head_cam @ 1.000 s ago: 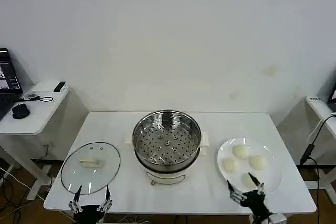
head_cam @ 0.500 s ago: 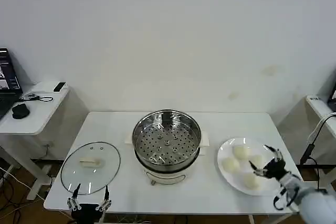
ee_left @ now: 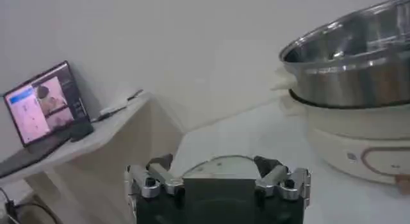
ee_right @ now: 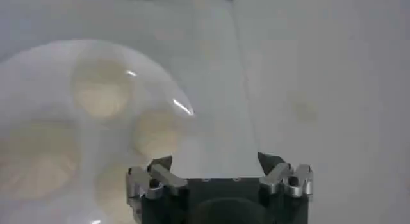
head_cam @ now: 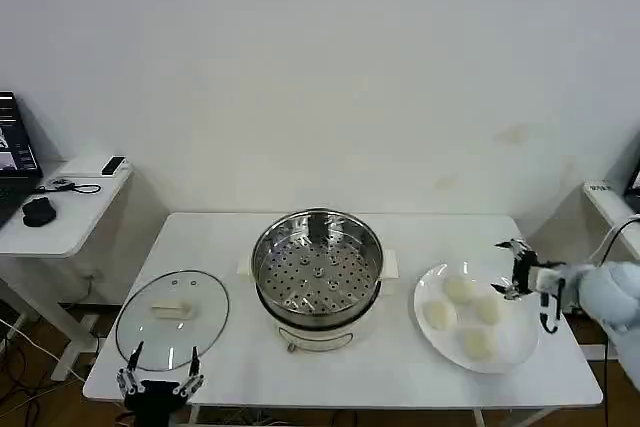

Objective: Take steamed baozi put them in steamer then cover it.

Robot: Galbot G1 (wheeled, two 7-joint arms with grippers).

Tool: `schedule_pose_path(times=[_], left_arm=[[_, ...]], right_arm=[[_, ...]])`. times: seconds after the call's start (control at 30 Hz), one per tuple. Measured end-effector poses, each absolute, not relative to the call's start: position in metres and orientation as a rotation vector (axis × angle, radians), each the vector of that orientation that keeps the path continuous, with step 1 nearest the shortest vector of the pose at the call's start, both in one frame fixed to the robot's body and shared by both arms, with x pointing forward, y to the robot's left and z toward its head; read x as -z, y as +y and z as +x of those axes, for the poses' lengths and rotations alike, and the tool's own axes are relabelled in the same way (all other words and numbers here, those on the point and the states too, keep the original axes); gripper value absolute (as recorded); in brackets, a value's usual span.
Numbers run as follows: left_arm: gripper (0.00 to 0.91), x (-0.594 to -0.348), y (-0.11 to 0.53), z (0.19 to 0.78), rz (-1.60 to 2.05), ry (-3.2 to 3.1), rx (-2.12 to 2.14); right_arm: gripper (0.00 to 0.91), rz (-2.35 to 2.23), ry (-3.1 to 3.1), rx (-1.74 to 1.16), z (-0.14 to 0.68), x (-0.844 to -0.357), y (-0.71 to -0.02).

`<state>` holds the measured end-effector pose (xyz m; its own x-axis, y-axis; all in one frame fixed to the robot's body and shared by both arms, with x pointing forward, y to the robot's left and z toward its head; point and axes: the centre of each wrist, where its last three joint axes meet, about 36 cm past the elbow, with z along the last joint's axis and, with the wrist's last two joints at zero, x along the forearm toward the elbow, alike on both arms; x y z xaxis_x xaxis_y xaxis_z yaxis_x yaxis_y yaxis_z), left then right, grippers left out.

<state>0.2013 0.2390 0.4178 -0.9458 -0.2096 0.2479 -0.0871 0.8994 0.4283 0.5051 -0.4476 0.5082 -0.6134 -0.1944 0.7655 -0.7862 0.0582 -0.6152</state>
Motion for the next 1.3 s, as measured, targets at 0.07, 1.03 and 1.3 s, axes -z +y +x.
schedule_pose_path(times=[0.07,1.03,1.3], left_arm=[[0.907,-0.420,0.239,0.202,0.225,-2.778,0.610],[0.907,-0.420,0.244,0.204,0.236,-2.768,0.660],[0.907,-0.420,0.243,0.203,0.241,-2.769,0.662]], right_arm=[[0.907,1.023,-1.785,-1.586,0.519,-0.509,-0.447],[0.846,1.186,-1.500,-1.422,0.611,-0.457,-0.399],[0.776,1.165,-1.499,-1.406,0.620,-0.450,-0.392]])
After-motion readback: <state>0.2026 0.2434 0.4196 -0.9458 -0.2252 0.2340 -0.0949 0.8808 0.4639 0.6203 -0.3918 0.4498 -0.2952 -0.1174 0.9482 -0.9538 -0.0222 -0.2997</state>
